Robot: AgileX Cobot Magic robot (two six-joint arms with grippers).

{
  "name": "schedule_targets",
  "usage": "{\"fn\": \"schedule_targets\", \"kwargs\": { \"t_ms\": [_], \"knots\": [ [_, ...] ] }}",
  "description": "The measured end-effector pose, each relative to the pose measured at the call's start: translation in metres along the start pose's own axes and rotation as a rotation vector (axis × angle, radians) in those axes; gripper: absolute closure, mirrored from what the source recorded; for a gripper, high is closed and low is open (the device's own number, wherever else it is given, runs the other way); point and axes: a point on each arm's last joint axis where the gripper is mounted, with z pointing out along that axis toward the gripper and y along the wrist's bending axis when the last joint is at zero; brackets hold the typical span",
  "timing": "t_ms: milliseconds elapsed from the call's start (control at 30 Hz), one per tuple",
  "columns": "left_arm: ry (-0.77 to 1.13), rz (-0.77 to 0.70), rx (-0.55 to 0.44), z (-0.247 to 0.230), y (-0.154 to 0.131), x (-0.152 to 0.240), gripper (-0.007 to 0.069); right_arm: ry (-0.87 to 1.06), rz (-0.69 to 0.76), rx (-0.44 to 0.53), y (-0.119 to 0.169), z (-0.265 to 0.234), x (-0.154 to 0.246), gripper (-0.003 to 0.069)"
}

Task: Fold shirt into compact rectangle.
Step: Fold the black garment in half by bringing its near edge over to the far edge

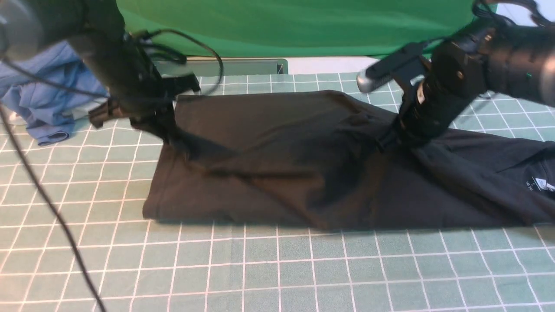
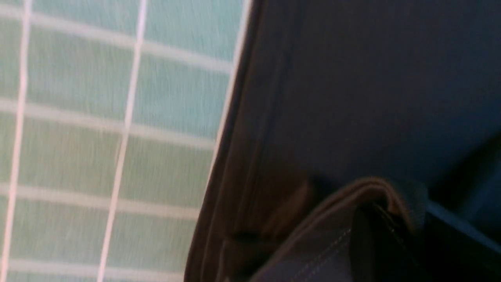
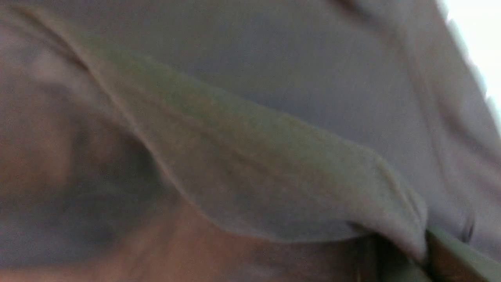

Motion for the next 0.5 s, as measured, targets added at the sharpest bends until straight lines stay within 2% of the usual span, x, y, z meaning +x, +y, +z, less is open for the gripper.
{"fn": "schedule_targets", "kwargs": {
  "t_ms": [233,500],
  "knots": [
    [-0.089,-0.071,0.069,0.026,0.01,-0.05,0.0606,-0.097,0.041,0.012,-0.014,0.033,-0.037,0.0598],
    [-0.163,-0.097,0.08,0.07,0.016,-0.067,0.0606,-0.165,0.053,0.013,-0.016,0.071,-0.061,0.0593]
  ]
}}
